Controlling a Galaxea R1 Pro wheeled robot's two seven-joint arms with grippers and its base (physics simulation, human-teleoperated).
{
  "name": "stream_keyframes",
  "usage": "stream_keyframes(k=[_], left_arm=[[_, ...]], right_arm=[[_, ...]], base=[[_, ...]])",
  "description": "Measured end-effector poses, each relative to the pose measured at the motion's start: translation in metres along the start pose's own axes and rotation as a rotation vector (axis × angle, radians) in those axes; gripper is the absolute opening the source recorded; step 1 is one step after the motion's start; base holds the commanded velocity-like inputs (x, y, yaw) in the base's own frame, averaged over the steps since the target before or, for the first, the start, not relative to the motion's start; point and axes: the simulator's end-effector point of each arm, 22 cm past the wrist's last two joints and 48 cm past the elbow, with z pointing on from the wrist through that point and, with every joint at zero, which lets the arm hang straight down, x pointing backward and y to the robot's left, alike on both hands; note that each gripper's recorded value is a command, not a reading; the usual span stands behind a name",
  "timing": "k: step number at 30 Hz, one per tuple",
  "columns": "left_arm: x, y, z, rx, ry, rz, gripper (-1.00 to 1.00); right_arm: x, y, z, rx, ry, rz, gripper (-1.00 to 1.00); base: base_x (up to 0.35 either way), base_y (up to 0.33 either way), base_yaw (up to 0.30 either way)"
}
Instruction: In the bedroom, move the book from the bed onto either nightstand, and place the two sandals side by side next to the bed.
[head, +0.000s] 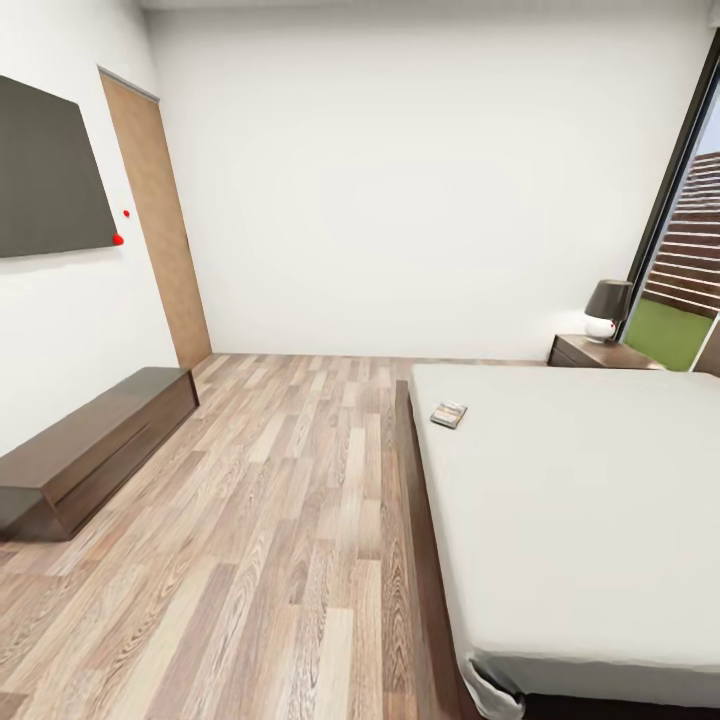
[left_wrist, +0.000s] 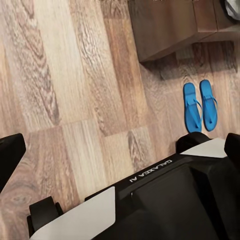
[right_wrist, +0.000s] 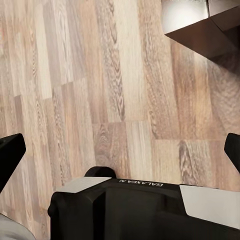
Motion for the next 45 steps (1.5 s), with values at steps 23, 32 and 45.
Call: stream_keyframes(k=[23, 32, 45], left_arm=[[0.0007, -0.0002, 0.0000, 0.000, 0.000, -0.001, 1.00], [0.0006, -0.0002, 0.0000, 0.000, 0.000, -0.002, 1.00], [0.0009, -0.0002, 0.0000, 0.001, 0.000, -0.002, 1.00]], right_arm=[[0.0002, 0.0005, 0.0001, -0.002, 0.001, -0.001, 1.00], [0.0005, 0.0005, 0.0001, -0.002, 0.002, -0.002, 1.00], [0.0005, 0.0002, 0.0000, -0.001, 0.003, -0.002, 1.00]], base=[[0.000, 0.000, 0.042], [0.000, 0.000, 0.283], [0.000, 0.000, 0.290]])
